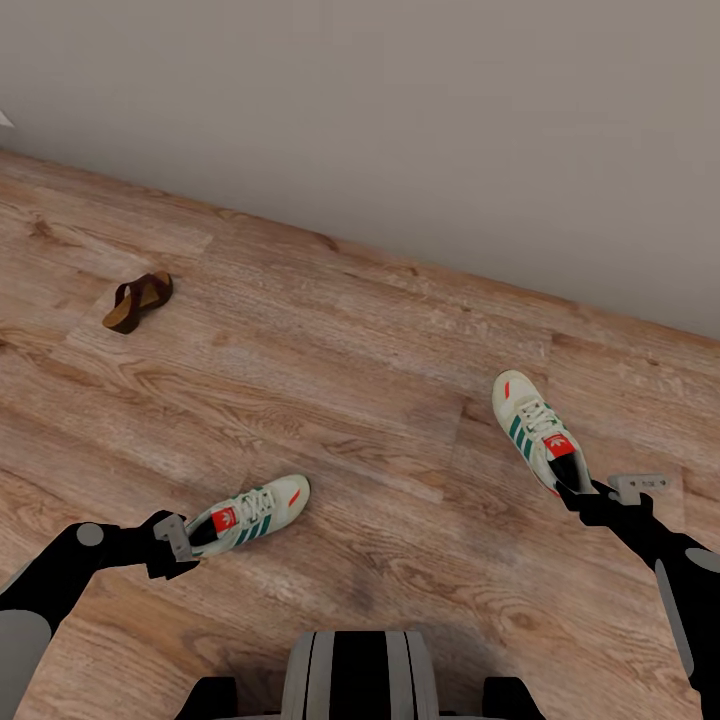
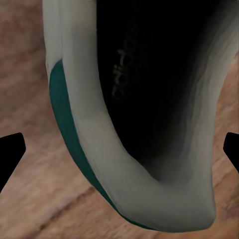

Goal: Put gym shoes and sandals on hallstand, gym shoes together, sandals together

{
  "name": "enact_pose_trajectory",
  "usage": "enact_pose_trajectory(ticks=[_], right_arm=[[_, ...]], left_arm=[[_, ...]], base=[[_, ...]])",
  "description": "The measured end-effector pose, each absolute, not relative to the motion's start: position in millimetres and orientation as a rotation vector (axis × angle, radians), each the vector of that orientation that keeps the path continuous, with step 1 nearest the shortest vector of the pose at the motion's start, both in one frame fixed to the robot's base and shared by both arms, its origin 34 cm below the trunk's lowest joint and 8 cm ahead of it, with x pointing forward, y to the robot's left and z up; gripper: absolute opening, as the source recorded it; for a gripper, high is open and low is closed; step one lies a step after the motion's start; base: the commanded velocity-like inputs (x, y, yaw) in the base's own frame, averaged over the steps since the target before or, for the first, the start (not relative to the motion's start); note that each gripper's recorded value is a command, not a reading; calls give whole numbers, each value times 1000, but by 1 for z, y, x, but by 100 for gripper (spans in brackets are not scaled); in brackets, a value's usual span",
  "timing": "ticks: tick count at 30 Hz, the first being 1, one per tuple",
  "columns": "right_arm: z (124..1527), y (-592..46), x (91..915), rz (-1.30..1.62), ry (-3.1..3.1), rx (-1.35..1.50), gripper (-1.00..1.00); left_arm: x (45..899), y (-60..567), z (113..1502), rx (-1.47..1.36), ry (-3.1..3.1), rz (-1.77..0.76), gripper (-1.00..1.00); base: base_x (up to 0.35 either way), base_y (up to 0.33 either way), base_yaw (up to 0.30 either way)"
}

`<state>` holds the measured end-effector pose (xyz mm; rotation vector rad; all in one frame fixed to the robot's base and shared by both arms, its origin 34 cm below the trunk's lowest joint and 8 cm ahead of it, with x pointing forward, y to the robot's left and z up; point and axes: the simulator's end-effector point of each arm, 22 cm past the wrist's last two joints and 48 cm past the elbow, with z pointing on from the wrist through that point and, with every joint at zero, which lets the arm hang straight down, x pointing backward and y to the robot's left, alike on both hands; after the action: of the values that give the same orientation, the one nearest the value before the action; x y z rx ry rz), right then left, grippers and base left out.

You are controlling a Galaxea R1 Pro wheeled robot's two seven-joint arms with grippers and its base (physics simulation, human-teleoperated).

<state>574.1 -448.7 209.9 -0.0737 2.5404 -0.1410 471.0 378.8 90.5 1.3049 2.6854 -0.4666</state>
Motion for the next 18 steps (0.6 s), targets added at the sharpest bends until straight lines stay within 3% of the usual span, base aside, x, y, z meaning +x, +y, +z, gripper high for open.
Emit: enact_pose_trajectory(ticks=[18], right_arm=[[210, -449, 574, -141, 2540, -74, -100]], left_arm=[[470, 379, 90, 1304, 2686, -464, 100]], base=[[36, 0, 0]])
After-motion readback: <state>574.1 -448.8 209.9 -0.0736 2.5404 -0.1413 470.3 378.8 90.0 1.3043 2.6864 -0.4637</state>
